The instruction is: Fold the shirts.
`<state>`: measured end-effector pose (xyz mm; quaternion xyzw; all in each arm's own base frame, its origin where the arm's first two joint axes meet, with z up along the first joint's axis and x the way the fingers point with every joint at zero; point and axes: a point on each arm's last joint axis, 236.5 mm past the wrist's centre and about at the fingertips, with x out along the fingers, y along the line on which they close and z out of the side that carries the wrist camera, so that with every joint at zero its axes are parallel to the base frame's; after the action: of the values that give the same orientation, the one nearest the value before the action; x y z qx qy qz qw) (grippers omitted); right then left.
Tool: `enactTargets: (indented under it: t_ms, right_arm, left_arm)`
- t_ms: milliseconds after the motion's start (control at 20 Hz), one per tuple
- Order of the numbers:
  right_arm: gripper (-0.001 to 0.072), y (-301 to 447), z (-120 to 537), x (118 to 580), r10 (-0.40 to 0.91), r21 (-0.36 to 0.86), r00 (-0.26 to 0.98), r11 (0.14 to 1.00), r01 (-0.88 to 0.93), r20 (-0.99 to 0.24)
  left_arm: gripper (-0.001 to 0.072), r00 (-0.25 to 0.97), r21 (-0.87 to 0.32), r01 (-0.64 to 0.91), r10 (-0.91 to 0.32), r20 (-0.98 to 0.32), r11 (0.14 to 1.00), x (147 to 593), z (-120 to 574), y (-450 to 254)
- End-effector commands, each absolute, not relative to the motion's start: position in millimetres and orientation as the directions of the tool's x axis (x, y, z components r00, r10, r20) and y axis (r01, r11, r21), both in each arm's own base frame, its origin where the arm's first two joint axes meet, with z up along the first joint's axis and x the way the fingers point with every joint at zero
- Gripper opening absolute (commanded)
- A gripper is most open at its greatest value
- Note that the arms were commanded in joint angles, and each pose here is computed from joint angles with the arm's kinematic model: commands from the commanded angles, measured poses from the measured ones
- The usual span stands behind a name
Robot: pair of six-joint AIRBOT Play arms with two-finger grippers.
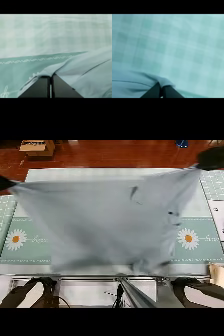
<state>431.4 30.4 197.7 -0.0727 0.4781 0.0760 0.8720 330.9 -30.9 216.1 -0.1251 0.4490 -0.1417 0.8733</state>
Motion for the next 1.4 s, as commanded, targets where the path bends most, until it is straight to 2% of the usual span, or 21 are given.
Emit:
enactTargets:
  t_ms: [0, 150, 500, 600, 800, 1150, 1350]
  right_arm:
    - [0.0026, 64, 160, 507, 0.137, 0.022, 0.606, 0.981, -0.193, -0.783]
    - [0.0026, 73, 137, 545, 0.164, 0.088, 0.65, 0.985, -0.148, -0.742]
    - [0.0026, 69, 44, 579, 0.136, 0.1, 0.58, 0.991, -0.093, -0.804]
    - [0.0026, 54, 26, 580, 0.082, 0.075, 0.554, 0.997, -0.034, -0.829]
    - [0.0026, 15, 30, 585, -0.035, 0.01, 0.575, 0.997, 0.074, -0.818]
    - [0.0026, 28, 29, 584, 0.034, 0.092, 0.57, 0.993, 0.074, -0.821]
    - [0.0026, 29, 19, 545, 0.037, 0.079, 0.428, 0.994, 0.08, -0.903]
  left_arm:
    - [0.0018, 0.51, -0.377, 0.14, -0.393, -0.765, 0.915, 398, 156, -32]
    - [0.0018, 0.519, -0.377, 0.122, -0.383, -0.764, 0.918, 446, 113, -31]
    - [0.0018, 0.593, -0.369, -0.001, -0.297, -0.749, 0.929, 508, 56, -4]
    - [0.0018, 0.601, -0.326, -0.026, -0.246, -0.76, 0.945, 513, 49, 10]
    - [0.0018, 0.582, -0.235, -0.076, -0.148, -0.799, 0.969, 509, 39, 33]
    - [0.0018, 0.541, -0.262, -0.044, -0.197, -0.817, 0.964, 514, 13, 3]
    - [0.0019, 0.512, -0.27, -0.045, -0.21, -0.833, 0.962, 504, 15, 1]
